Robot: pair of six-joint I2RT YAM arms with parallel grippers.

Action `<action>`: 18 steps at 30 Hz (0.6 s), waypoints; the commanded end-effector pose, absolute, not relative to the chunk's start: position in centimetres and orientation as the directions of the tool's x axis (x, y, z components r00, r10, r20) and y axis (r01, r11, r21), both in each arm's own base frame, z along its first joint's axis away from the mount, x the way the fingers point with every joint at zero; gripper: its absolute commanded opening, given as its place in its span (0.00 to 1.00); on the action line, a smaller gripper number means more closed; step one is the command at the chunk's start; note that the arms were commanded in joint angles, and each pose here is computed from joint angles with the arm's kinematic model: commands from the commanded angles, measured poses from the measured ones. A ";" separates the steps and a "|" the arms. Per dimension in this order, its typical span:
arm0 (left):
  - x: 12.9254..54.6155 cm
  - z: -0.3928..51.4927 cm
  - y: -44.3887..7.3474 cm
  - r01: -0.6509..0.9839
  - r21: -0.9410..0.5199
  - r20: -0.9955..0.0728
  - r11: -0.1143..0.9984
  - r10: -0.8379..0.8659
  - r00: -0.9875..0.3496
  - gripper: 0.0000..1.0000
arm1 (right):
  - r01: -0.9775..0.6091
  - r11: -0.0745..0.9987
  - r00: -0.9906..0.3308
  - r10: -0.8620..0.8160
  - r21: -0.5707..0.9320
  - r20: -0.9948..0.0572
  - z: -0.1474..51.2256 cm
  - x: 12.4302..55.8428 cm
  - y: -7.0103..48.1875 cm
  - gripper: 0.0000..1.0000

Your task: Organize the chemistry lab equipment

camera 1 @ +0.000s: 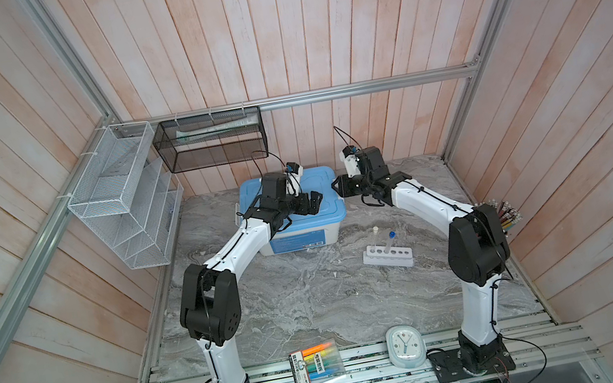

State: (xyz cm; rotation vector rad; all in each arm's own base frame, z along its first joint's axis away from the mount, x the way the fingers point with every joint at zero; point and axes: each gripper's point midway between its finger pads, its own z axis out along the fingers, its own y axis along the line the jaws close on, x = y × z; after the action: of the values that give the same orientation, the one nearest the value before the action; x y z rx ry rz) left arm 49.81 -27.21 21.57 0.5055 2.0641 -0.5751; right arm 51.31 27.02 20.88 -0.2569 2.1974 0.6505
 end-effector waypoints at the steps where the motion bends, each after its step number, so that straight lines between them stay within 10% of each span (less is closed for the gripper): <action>1: 48.6 18.8 -27.1 0.538 -0.251 -0.793 0.805 0.148 -0.591 1.00 | -0.438 0.818 -0.647 0.002 0.374 -0.762 21.4 50.7 29.1 0.34; 18: 48.4 24.2 -22.2 0.495 -0.341 -0.836 0.799 -0.017 -0.549 1.00 | -0.513 0.785 -0.563 -0.003 0.346 -0.827 25.2 49.9 29.0 0.37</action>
State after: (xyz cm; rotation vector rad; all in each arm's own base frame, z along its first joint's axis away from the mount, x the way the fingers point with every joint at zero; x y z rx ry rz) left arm 49.16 -24.11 22.47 0.4290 2.0757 -0.6329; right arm 50.59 28.79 22.56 -0.3335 2.1494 0.6970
